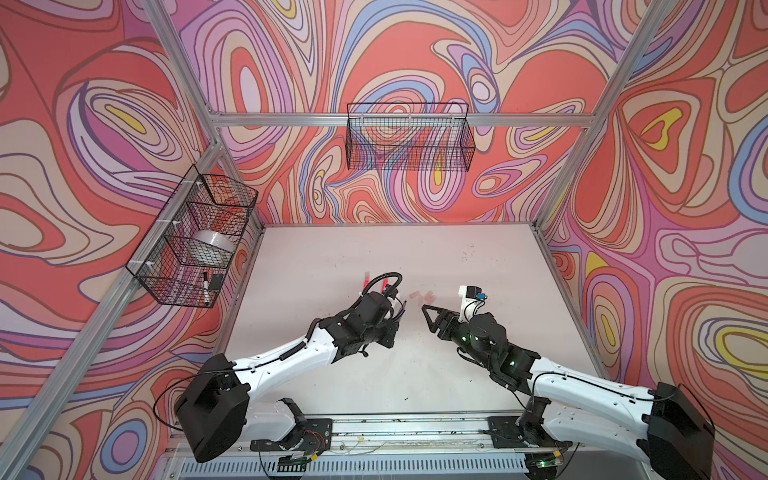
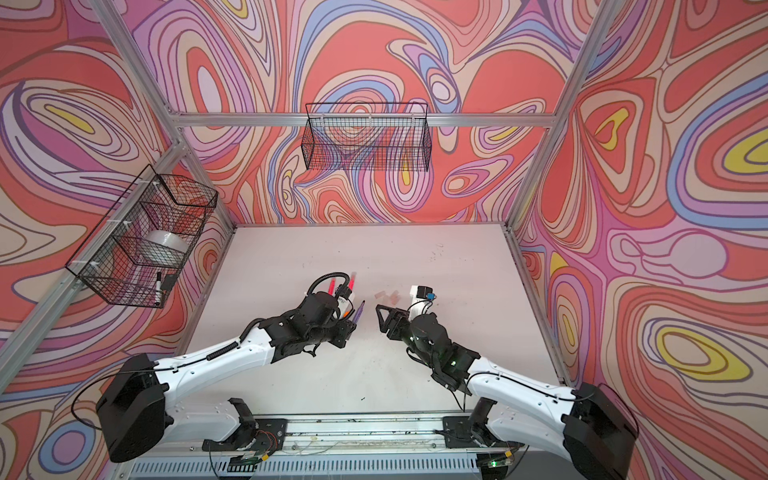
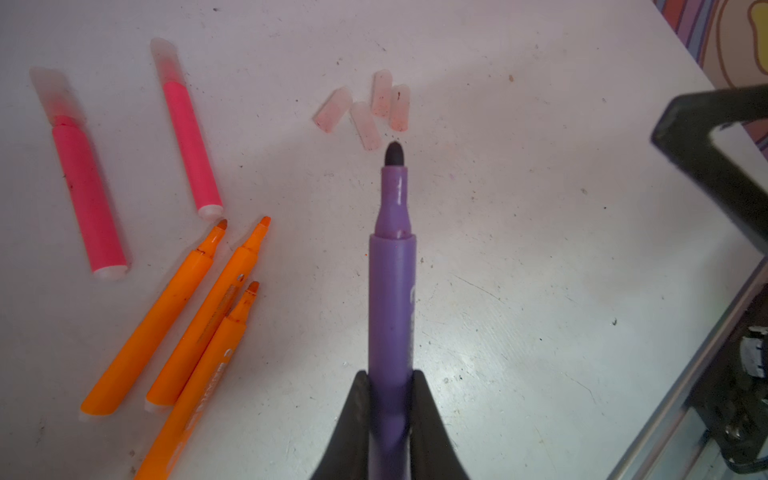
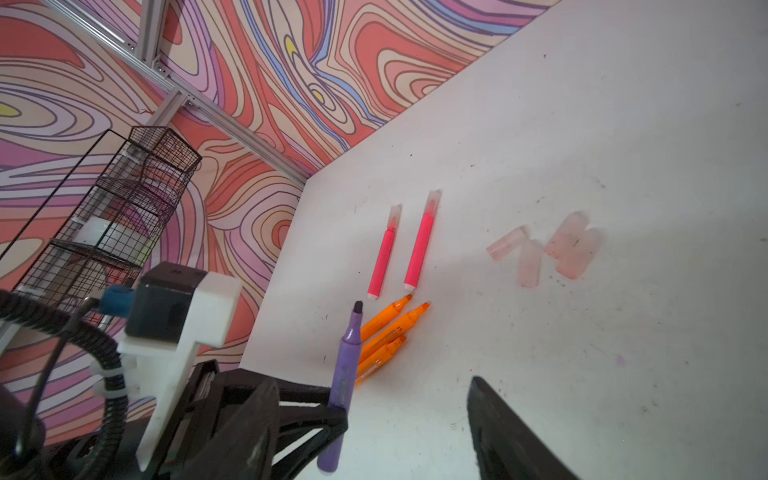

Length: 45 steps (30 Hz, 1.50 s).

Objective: Insert the pens into the pen caps
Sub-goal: 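Raise the purple marker upright toward the right gripper while the right gripper approaches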

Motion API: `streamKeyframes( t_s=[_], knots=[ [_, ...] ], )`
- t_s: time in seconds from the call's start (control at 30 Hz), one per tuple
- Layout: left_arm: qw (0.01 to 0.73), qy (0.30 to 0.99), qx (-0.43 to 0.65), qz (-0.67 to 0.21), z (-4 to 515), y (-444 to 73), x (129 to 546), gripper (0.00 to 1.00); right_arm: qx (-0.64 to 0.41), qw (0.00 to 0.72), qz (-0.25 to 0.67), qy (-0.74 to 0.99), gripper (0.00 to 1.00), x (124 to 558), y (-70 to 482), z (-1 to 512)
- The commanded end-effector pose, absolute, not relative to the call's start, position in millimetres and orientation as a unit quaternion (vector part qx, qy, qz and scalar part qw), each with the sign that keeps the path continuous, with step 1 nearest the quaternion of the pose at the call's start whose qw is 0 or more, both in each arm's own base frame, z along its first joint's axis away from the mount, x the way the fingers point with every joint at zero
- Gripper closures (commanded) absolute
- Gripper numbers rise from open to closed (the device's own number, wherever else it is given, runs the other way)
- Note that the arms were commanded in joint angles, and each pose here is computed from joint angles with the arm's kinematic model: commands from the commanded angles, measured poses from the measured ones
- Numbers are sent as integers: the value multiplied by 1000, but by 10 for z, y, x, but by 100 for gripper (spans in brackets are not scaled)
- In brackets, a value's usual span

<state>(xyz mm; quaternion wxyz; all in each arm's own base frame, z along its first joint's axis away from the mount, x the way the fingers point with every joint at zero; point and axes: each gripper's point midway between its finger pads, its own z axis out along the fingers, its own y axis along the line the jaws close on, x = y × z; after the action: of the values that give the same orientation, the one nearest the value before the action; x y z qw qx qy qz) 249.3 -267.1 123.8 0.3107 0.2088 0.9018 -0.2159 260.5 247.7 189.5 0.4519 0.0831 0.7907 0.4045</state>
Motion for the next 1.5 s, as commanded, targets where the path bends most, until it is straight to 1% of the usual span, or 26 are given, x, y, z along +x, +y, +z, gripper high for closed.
streamKeyframes(
  t_s=[0.0,0.13,0.3,0.6,0.67,0.83,1.07,1.17,1.3,1.47],
  knots=[
    [326,883,226,-251,1360,-2788,2451,98,93,460,428,772,27,2614,2604,2011],
    [323,881,229,-258,1357,-2820,2444,98,87,451,433,776,27,2612,2705,1978],
    [323,871,242,-279,1398,-2906,2393,98,88,433,433,786,35,2659,2826,1861],
    [332,862,256,-285,1450,-2949,2329,97,81,410,444,793,44,2720,3042,1750],
    [333,862,256,-285,1445,-2949,2329,97,82,408,445,793,49,2722,3056,1737],
    [333,862,255,-283,1436,-2954,2331,97,85,401,446,796,59,2728,3078,1695],
    [338,863,250,-280,1436,-2939,2349,97,89,396,447,797,68,2734,3098,1662],
    [338,863,250,-281,1432,-2941,2353,97,90,394,448,797,79,2736,3103,1655],
    [340,862,249,-282,1439,-2943,2355,92,90,388,452,798,94,2736,3140,1640],
    [343,862,248,-279,1438,-2939,2371,81,85,383,456,799,100,2716,3198,1631]
  ],
)
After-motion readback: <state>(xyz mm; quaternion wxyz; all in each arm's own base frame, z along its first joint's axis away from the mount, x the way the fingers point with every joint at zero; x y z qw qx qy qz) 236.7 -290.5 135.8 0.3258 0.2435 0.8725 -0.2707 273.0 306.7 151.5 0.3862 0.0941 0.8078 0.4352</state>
